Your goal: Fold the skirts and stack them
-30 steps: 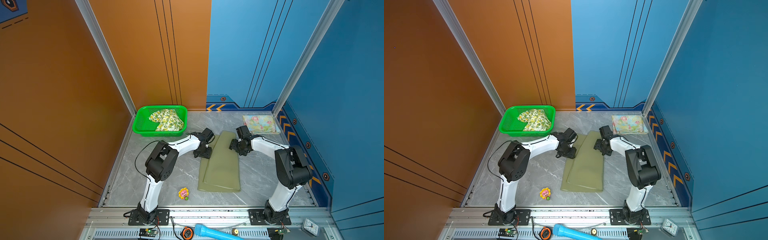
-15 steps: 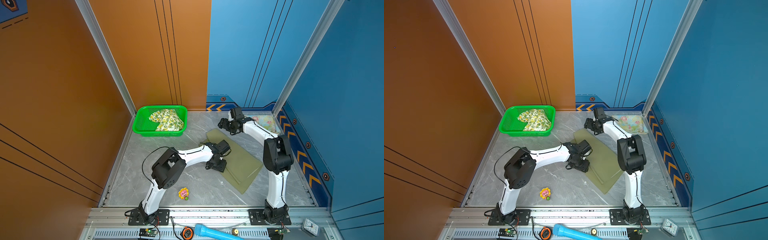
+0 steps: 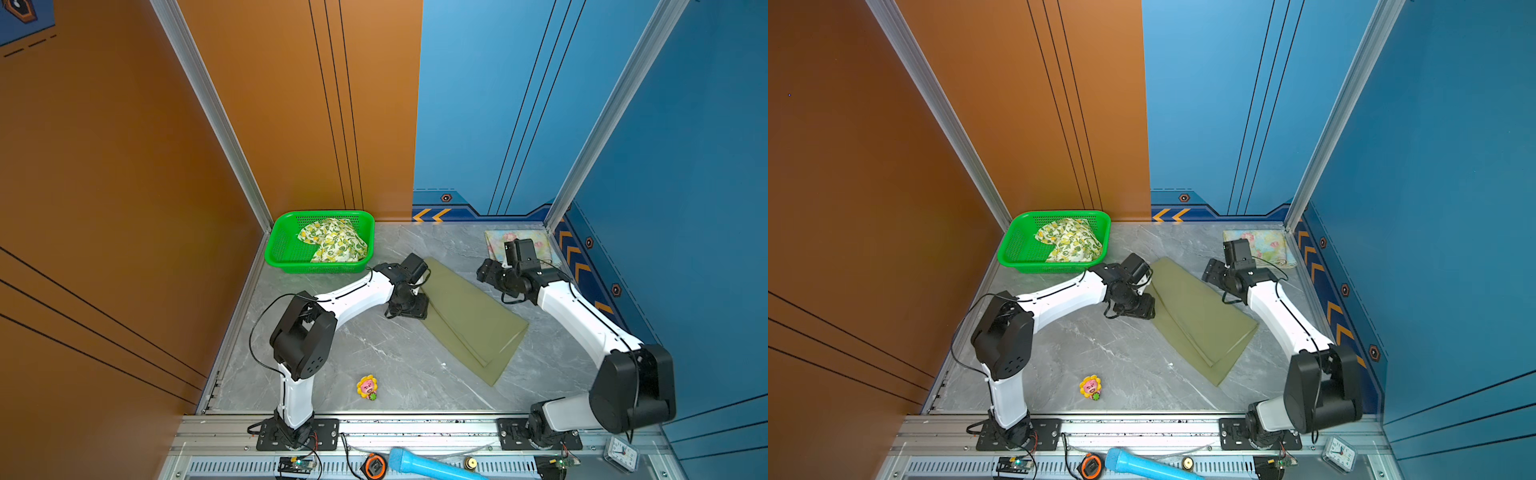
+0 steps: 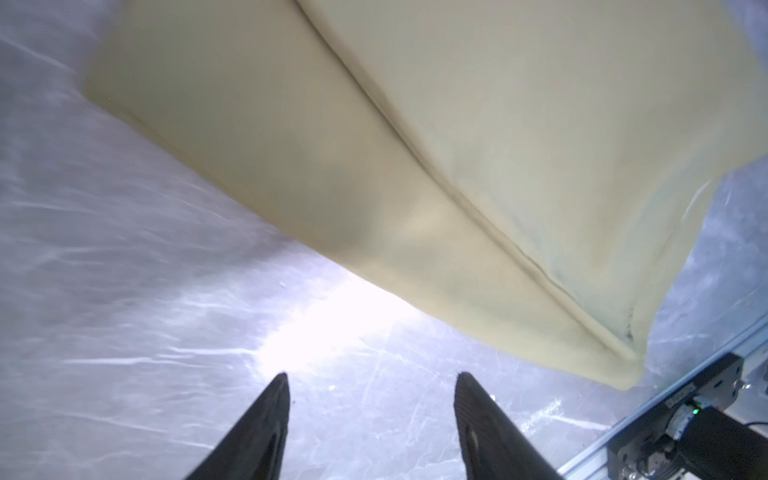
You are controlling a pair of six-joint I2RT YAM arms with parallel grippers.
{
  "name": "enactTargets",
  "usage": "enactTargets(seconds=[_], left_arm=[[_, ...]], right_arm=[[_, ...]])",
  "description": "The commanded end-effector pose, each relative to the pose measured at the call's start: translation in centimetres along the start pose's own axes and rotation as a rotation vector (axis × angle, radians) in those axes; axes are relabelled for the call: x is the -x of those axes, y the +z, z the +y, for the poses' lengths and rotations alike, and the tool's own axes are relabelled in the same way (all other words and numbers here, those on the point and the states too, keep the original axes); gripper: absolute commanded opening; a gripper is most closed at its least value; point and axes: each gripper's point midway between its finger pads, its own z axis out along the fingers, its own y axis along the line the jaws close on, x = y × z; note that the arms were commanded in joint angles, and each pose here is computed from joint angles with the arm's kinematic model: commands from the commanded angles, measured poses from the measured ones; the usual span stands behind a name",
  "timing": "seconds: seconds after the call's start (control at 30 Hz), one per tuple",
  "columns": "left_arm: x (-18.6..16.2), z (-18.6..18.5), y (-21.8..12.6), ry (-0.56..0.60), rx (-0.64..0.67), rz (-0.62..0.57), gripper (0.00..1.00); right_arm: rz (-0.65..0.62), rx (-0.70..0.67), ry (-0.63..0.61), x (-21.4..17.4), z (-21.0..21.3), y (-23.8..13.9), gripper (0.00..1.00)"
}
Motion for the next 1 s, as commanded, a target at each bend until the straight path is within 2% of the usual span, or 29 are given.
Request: enactTargets(seconds=[0.0, 0.1, 0.23, 0.47, 0.57, 0.8, 0.87, 0.97], left_arm=[[2.3, 1.6, 0.1, 0.025, 0.059, -0.017, 0.64], [4.2, 3.2, 0.8, 0.064, 0.166, -0.034, 0.63], [5.1, 4.8, 3.0, 0.102, 0.246, -0.006, 0.62], [5.3, 6.2, 5.9, 0.122, 0.287, 0.035, 0.58], [4.7, 6.8, 6.5, 0.119, 0.297, 0.057, 0.46], [2.5, 8.2, 6.6, 0.114, 0.319, 0.117, 0.05], [1.5, 8.6, 6.5, 0.108, 0.326, 0.136, 0.00], [-0.2, 8.9, 6.0, 0.074, 0.322, 0.160, 0.00]], right_arm=[[0.026, -0.102, 0.088, -3.9, -3.5, -0.6, 0.81], [0.038, -0.147, 0.138, -6.4, -5.8, -1.7, 0.79], [0.073, -0.190, 0.183, -9.1, -8.0, -1.8, 0.79], [0.148, -0.225, 0.204, -11.6, -9.6, 0.3, 0.80], [0.174, -0.210, 0.195, -11.7, -9.4, 1.6, 0.79], [0.240, -0.229, 0.125, -9.2, -9.9, 4.9, 0.79], [0.254, -0.214, 0.101, -8.4, -9.4, 6.0, 0.79], [0.263, -0.195, 0.061, -6.8, -8.5, 7.8, 0.80]])
